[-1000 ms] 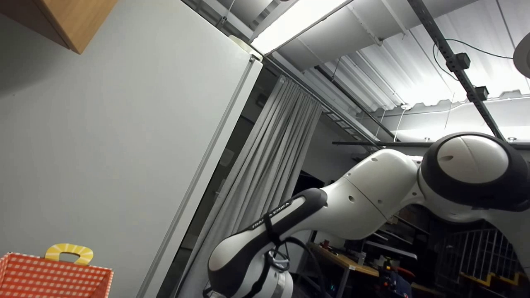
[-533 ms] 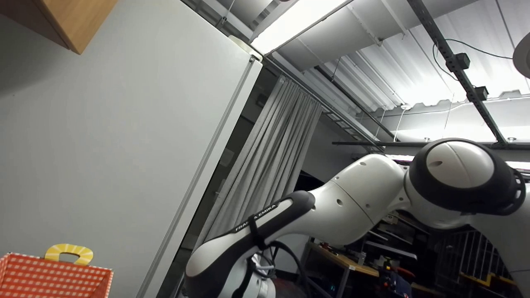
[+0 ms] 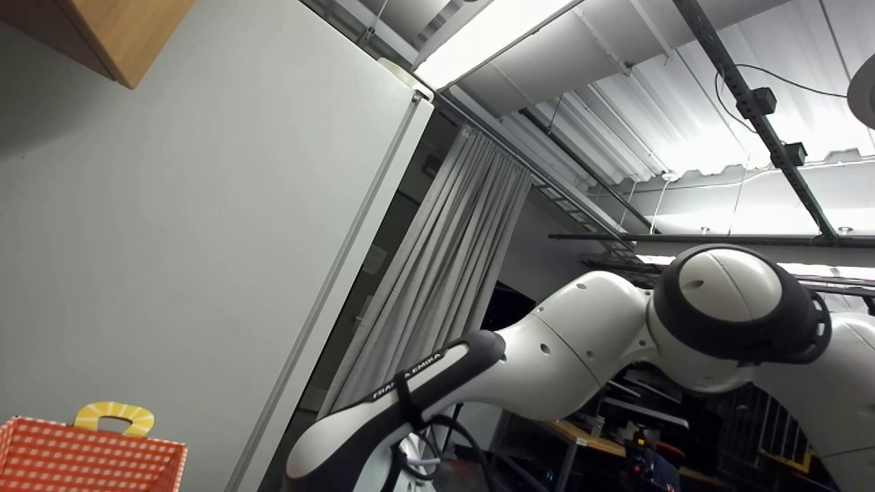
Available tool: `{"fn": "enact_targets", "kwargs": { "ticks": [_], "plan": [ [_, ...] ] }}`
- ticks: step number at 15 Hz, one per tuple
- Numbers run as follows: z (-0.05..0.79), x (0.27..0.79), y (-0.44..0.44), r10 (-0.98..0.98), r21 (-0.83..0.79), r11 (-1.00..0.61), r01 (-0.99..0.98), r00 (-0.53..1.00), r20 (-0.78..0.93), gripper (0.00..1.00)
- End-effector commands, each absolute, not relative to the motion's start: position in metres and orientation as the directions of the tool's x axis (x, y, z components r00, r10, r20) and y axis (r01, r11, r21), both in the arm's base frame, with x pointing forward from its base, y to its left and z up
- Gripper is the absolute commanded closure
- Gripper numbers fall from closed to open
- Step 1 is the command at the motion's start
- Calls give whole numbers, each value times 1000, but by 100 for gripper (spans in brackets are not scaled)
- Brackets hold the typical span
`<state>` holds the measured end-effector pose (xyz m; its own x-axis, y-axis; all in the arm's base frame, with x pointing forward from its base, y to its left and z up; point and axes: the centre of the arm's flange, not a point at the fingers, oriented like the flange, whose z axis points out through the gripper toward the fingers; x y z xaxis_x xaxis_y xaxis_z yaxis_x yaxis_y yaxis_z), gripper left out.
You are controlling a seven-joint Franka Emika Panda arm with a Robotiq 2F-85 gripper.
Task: Open the top drawer of the lower cupboard
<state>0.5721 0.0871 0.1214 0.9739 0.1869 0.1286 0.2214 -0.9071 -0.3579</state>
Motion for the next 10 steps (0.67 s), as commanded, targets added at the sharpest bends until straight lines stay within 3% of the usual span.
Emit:
{"fn": "enact_targets", "kwargs": {
  "ticks": [1, 10],
  "plan": [
    [111, 582, 80, 182, -357, -905, 233, 969, 169, 0],
    [94, 590, 84, 164, -386, -896, 219, 971, 173, 0]
  ]
}}
